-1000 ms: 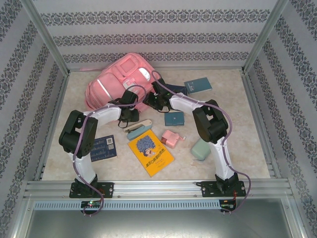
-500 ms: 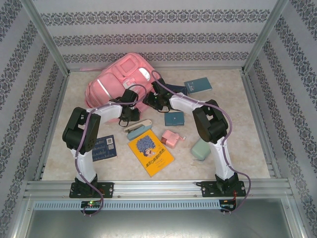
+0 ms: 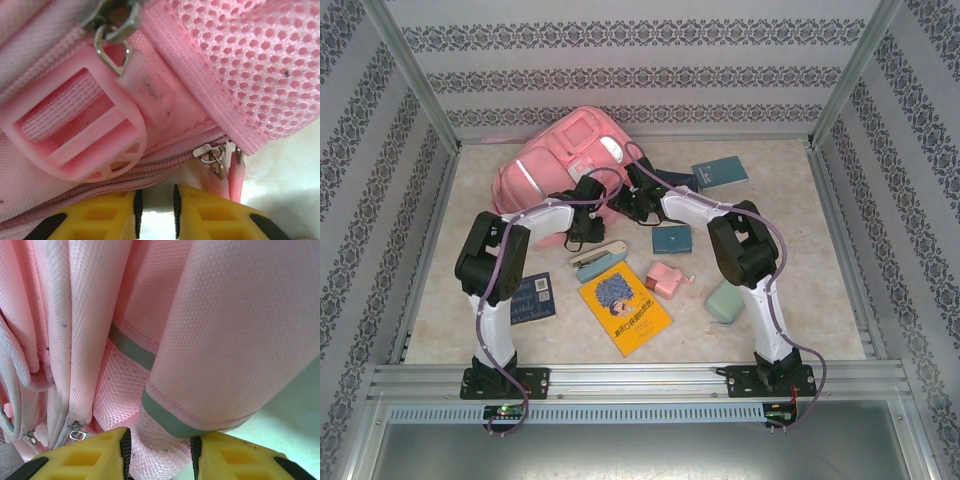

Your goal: Pack books, pencil case, and school supplies into a backpack

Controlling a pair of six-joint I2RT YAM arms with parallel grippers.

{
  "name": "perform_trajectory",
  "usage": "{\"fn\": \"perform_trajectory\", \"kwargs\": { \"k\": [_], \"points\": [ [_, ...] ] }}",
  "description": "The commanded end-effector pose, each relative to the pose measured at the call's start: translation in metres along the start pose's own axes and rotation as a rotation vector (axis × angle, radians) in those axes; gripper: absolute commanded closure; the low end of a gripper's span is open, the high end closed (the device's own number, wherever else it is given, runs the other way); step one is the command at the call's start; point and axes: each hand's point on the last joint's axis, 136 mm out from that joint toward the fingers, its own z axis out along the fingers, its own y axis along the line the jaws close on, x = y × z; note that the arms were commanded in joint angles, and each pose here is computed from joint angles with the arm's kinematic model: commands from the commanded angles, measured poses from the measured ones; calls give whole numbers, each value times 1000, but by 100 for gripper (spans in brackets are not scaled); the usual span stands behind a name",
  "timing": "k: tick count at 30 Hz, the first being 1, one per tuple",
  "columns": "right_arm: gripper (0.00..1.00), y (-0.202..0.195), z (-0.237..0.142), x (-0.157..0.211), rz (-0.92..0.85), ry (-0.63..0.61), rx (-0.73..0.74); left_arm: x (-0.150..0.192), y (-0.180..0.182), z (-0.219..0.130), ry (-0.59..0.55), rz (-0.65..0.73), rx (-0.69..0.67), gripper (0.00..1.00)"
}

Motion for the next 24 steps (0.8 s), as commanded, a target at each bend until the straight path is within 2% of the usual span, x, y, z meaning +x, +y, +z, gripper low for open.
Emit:
{"fn": "perform_trajectory", "kwargs": {
  "k": [1,2,4,5,13,17,21,22,24],
  "points": [
    [61,8,4,6,-17,23,-15,0,-12,24,2,35,3,84],
    [61,9,4,6,-17,24,-15,1,-12,25,7,34,2,86],
    [64,7,5,6,-15,25,-12,0,-11,24,2,22,-1,100],
    [65,8,5,6,-16,24,-13,-1,-9,22,-5,17,-11,100],
    [88,-1,3,2,-1,15,12,-5,19,-5,-60,-92,-64,100],
    [95,-3,1,0,0,10,12,-8,19,-18,-80,-105,-2,100],
    [99,-3,3,1,3,13,9,-12,-2,-24,-67,-107,109,100],
    [100,-3,2,1,3,15,6,-14,-6,-25,-70,-117,132,97],
    [100,-2,3,2,4,18,4,-17,-12,-27,-77,-138,165,85]
  ]
}}
